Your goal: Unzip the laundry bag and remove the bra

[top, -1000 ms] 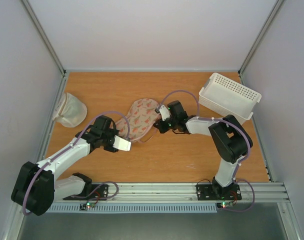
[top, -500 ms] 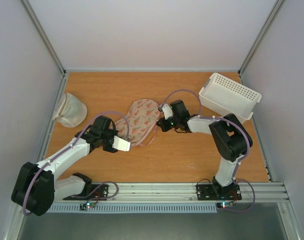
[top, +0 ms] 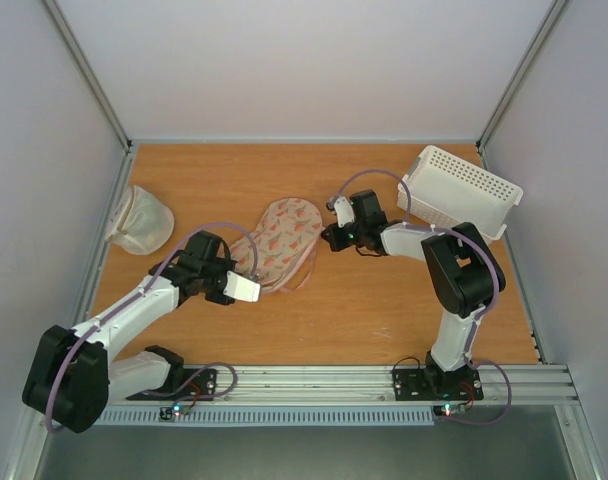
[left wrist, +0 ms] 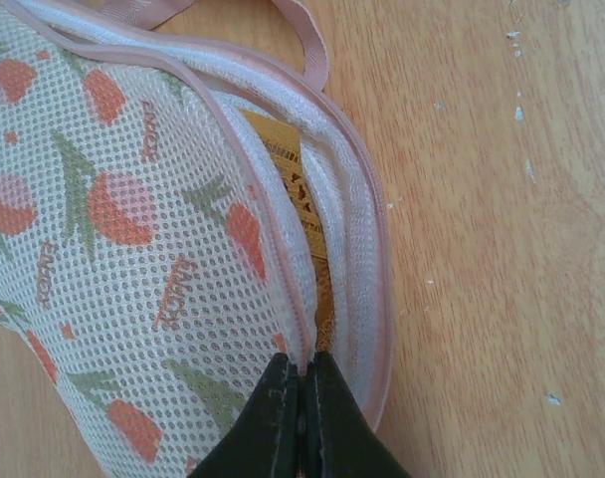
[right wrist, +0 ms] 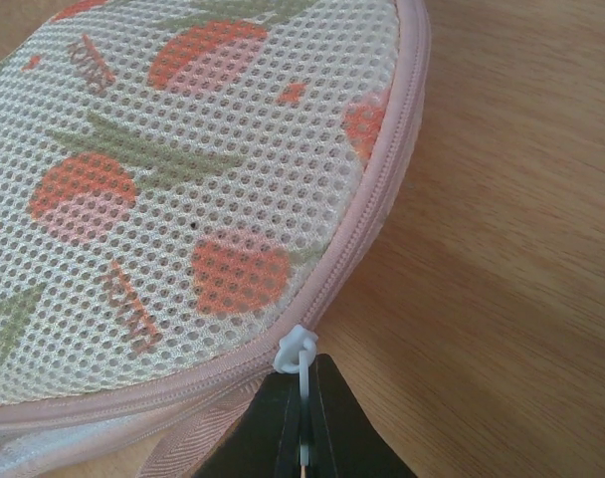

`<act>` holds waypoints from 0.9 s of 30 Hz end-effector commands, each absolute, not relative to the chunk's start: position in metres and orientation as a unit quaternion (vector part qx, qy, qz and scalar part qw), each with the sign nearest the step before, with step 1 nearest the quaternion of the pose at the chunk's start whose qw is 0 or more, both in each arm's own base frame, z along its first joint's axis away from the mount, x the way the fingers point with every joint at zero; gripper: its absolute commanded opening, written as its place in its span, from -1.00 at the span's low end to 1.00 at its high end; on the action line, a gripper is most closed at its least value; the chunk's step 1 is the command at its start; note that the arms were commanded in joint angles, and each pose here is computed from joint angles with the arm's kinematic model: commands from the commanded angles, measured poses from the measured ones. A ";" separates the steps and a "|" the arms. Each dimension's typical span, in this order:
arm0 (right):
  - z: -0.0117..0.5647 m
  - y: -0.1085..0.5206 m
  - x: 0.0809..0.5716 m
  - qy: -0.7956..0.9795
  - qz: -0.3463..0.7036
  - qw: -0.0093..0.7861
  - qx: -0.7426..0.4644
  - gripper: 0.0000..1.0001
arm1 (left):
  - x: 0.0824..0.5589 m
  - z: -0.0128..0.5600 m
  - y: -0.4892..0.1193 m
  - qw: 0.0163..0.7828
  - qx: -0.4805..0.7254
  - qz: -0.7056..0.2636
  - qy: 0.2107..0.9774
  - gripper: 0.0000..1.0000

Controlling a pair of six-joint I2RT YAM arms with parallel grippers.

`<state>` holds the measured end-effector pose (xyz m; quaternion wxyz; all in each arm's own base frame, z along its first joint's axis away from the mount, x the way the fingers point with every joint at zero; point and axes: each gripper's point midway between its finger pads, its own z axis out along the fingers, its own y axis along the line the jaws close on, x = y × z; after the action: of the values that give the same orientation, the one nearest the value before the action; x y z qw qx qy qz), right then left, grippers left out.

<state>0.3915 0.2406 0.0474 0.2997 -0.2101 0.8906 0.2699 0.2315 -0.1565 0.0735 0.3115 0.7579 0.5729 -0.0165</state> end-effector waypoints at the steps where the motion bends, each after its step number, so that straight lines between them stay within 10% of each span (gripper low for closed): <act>1: 0.051 0.235 0.402 0.890 0.260 0.315 -0.201 -0.98 | 0.226 0.071 -0.151 0.302 0.758 -0.018 0.578 -0.99; 3: 0.053 0.241 0.397 0.887 0.271 0.313 -0.204 -0.98 | 0.228 0.071 -0.152 0.306 0.756 -0.016 0.578 -0.83; 6: 0.054 0.256 0.385 0.882 0.282 0.305 -0.220 -0.98 | 0.234 0.077 -0.155 0.318 0.746 -0.016 0.584 0.19; 9: 0.053 0.274 0.368 0.878 0.294 0.294 -0.238 -0.98 | 0.234 0.091 -0.161 0.324 0.729 -0.040 0.601 0.61; 27: 0.099 0.397 0.259 0.794 0.405 0.250 -0.379 -0.98 | 0.234 0.105 -0.186 0.341 0.642 -0.106 0.678 0.66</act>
<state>0.2599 0.3703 0.0534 0.2151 -0.3634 0.8326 0.3583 0.2243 -0.1843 0.1058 0.3198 0.6612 0.6681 -0.1192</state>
